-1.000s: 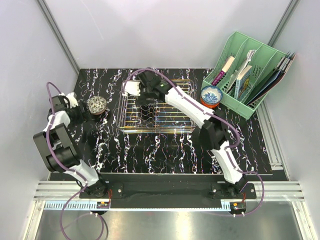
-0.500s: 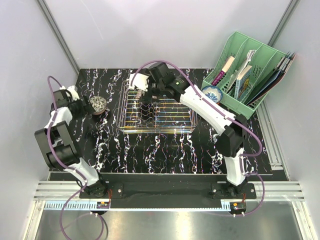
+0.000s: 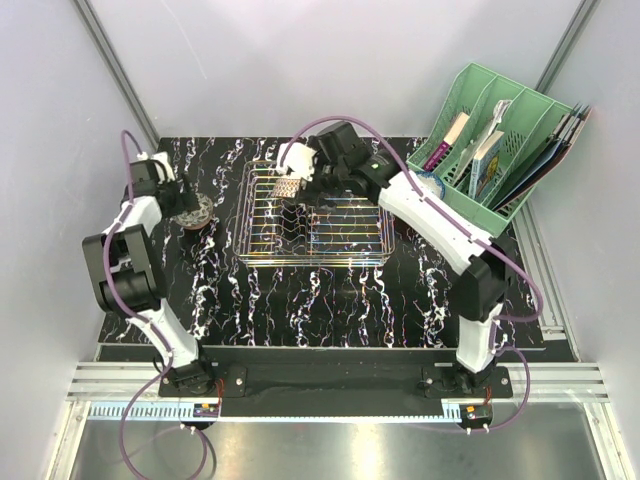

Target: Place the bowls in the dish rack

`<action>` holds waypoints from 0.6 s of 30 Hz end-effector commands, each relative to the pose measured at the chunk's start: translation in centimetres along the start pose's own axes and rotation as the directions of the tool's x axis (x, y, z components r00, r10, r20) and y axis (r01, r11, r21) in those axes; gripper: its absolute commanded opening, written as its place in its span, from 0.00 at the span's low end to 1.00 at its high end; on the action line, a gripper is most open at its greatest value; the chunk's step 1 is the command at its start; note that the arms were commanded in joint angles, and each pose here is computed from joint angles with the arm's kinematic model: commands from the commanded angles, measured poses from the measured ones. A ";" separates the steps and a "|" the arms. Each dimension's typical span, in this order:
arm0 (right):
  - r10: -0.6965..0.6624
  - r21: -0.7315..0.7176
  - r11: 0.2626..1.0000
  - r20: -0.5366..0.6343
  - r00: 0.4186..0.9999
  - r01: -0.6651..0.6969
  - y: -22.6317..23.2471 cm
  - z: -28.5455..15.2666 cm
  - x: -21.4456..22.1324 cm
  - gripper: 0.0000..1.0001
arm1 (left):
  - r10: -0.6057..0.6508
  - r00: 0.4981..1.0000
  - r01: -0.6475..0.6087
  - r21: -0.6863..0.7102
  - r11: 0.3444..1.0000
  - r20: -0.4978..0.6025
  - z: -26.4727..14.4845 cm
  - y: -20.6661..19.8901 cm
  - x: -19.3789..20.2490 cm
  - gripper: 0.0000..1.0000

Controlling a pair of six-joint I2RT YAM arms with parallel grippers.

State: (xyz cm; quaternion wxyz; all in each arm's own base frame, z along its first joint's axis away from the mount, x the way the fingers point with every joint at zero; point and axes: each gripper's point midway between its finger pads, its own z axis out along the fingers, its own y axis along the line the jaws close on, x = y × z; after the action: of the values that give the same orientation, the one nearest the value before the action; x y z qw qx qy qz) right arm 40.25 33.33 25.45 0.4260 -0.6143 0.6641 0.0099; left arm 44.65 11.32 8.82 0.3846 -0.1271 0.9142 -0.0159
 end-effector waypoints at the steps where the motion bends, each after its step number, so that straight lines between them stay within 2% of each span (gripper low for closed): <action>1: 0.057 0.062 0.996 0.098 0.994 -0.063 -2.2 -4.7 -1.7 1.00 | 0.036 0.999 -0.033 -0.088 0.996 0.035 1.2 1.4 -2.0 0.91; 12: 0.159 0.067 0.984 0.120 0.980 -0.168 -2.5 -8.4 0.4 1.00 | 0.068 0.998 -0.069 -0.137 0.988 -0.008 2.0 2.5 -1.8 0.90; 18: 0.173 0.060 0.982 0.129 0.976 -0.182 -2.2 -8.9 0.3 1.00 | 0.074 0.995 -0.082 -0.150 0.985 -0.061 2.6 2.8 -1.2 0.84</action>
State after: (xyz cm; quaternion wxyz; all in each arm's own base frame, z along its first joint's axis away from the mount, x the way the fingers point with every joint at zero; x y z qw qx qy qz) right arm 38.18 27.70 30.23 0.4653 -0.5462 0.6953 0.0424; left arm 45.76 13.80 6.86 0.3506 -0.1245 0.9268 0.0503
